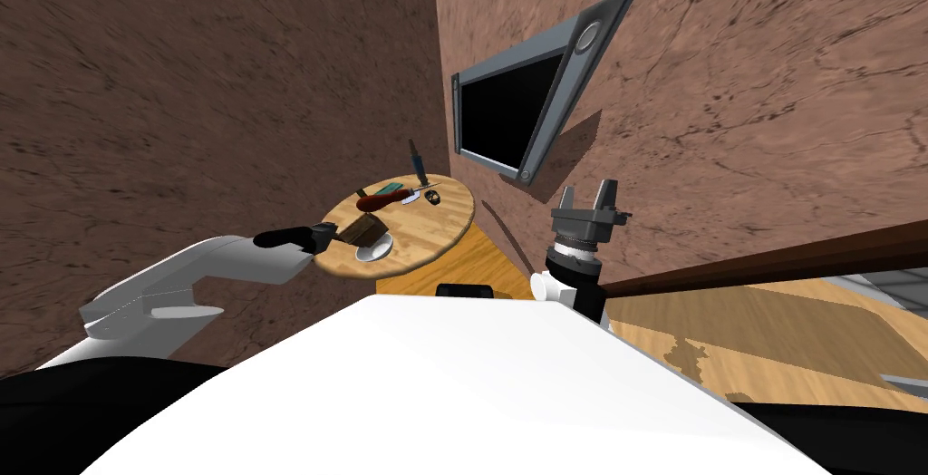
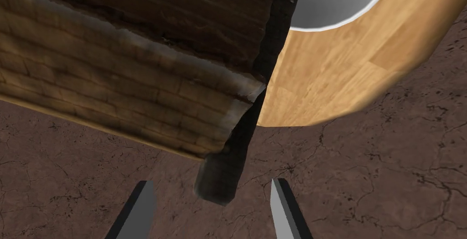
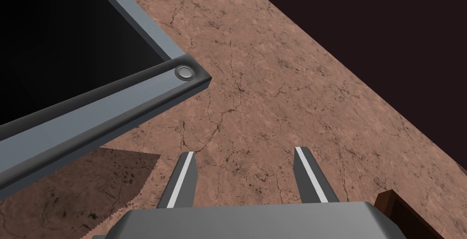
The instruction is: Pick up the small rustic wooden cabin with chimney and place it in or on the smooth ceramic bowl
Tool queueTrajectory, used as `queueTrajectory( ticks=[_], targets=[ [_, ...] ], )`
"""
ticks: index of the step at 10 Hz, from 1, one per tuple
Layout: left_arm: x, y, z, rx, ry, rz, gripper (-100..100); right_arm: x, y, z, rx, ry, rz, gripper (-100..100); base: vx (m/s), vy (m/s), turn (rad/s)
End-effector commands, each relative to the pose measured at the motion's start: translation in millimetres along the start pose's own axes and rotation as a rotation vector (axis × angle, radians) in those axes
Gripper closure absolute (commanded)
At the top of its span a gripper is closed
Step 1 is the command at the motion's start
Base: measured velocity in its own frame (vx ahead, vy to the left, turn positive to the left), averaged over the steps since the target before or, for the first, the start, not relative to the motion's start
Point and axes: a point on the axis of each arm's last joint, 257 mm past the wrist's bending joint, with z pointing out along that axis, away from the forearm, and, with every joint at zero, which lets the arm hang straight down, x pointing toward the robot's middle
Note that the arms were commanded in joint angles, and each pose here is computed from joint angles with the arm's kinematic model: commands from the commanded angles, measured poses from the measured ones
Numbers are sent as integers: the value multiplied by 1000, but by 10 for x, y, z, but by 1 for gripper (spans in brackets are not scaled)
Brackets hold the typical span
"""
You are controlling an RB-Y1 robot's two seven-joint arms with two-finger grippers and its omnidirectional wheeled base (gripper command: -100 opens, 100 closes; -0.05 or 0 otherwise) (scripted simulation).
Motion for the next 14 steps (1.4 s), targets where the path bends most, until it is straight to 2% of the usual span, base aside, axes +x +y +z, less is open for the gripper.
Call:
queueTrajectory(
  ticks=[1,4,5,6,14],
  targets=[
    [0,0,0,0,0,0,-100,0,0,0,0,0,0,0,0,0,0],
    [0,0,0,0,0,0,-100,0,0,0,0,0,0,0,0,0,0],
    [0,0,0,0,0,0,0,0,0,0,0,0,0,0,0,0,0],
    [22,-55,-98,-1,9,1,-100,0,0,0,0,0,0,0,32,38,46],
    [155,-223,-504,-8,45,22,-100,0,0,0,0,0,0,0,48,53,28]
  ],
)
